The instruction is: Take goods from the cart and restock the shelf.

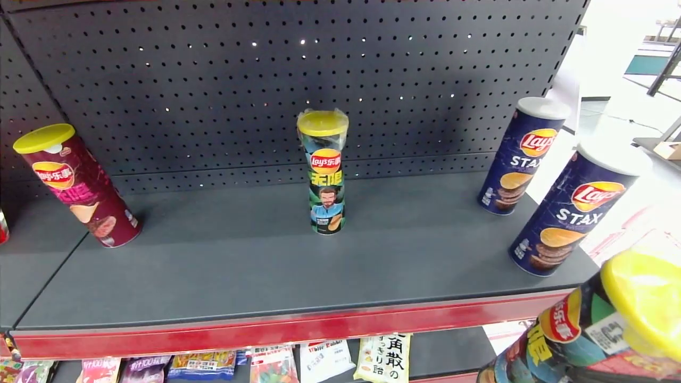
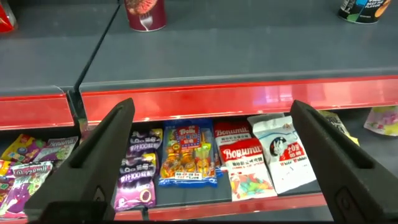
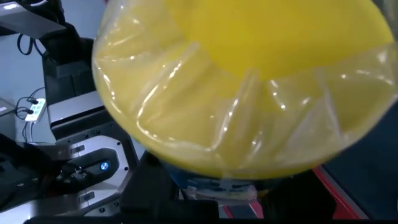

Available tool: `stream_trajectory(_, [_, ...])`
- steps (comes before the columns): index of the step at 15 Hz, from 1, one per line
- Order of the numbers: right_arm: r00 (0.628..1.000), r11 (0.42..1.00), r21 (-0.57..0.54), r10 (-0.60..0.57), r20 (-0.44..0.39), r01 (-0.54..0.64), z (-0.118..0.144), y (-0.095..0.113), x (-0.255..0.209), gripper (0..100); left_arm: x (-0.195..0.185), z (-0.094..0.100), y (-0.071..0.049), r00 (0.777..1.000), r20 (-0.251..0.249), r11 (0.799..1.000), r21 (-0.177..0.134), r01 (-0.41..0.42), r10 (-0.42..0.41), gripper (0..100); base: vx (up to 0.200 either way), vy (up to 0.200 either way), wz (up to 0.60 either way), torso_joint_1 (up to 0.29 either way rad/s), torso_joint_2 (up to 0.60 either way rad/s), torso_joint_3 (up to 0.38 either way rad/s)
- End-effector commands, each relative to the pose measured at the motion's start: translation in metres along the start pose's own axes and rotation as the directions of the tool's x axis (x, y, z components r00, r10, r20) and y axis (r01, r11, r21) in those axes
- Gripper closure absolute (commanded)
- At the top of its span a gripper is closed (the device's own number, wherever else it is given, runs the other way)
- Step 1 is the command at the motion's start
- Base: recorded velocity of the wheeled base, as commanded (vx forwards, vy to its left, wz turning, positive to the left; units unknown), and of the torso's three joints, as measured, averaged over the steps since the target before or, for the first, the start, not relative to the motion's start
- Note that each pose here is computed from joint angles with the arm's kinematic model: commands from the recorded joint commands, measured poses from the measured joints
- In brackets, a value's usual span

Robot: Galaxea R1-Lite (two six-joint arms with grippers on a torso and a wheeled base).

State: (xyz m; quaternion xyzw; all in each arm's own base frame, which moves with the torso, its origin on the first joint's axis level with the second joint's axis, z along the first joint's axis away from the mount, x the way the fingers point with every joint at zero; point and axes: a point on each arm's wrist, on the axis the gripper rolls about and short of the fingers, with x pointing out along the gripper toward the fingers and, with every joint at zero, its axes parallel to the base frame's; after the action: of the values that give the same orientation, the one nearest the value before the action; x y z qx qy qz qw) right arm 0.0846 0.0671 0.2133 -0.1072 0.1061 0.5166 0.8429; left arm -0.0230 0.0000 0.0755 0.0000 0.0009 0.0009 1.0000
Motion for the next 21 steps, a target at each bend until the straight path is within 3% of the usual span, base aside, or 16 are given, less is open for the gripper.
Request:
stream_trajectory(1, [1.000,1.000,0.002,0.001,-0.005,-0.001,-0.0009,-0.0003,0.0010,100,0.0001,-0.0002,0.0000,1.000,-0.003,1.000,0.000,0.000,0.000,0,0.000,0.000,0.00,0.000,0.00,0.000])
stream_trajectory(8, [1.000,1.000,0.008,0.001,-0.014,-0.001,-0.0050,0.0004,0.0008,100,0.0001,-0.0001,0.0000,1.000,-0.001,1.000,0.000,0.000,0.000,0,0.000,0.000,0.00,0.000,0.00,0.000])
stream_trajectory(11, [1.000,1.000,0.014,-0.001,-0.018,0.002,-0.0067,0.0005,0.0006,100,0.0001,-0.0001,0.0000,1.000,-0.001,1.000,0.002,0.000,0.000,0,0.000,0.200,0.00,-0.001,0.00,0.002])
stream_trajectory(21, [1.000,1.000,0.005,-0.022,0.000,0.022,-0.0006,-0.0021,-0.0011,100,0.0001,-0.0002,-0.0001,1.000,-0.003,1.000,0.002,0.002,-0.002,0,0.000,0.000,0.00,0.000,0.00,0.000])
